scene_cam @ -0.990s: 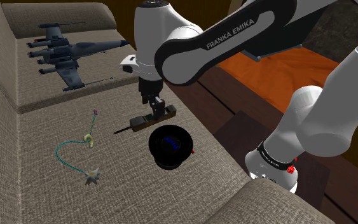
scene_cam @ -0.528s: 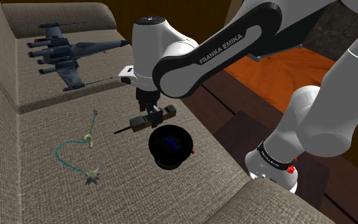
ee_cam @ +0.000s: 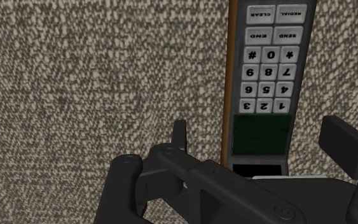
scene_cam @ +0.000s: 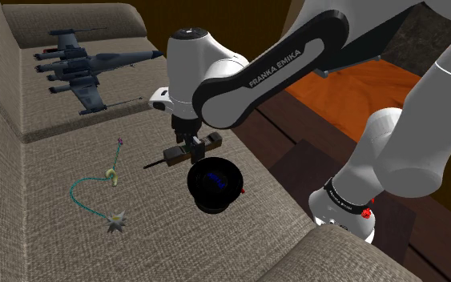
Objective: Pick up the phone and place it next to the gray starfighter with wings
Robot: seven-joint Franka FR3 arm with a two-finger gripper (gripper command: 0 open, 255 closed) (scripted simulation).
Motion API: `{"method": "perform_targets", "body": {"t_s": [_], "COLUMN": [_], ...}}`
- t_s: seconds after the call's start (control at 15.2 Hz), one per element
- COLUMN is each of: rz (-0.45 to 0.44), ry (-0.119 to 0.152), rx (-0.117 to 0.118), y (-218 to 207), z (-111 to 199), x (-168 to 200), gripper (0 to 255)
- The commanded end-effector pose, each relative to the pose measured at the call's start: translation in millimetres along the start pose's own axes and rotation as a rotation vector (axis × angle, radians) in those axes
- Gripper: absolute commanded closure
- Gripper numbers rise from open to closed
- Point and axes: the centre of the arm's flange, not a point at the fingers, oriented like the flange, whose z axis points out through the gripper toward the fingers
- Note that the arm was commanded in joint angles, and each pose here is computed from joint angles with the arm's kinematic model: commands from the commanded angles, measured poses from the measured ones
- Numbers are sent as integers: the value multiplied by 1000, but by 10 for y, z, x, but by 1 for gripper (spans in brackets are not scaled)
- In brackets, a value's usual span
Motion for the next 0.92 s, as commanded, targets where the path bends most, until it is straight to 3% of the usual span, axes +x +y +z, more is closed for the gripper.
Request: {"method": "perform_targets", "body": {"t_s": [0.0, 0.07, 0.66, 0.86], "rz": [0, 0, 0, 0], "ry": [0, 0, 0, 0], "rx": [0, 0, 0, 0], "y": [0, 0, 0, 1], "z": [0, 0, 1, -158], "x": [0, 0, 0, 5], "gripper": [0, 255, 255, 255]}}
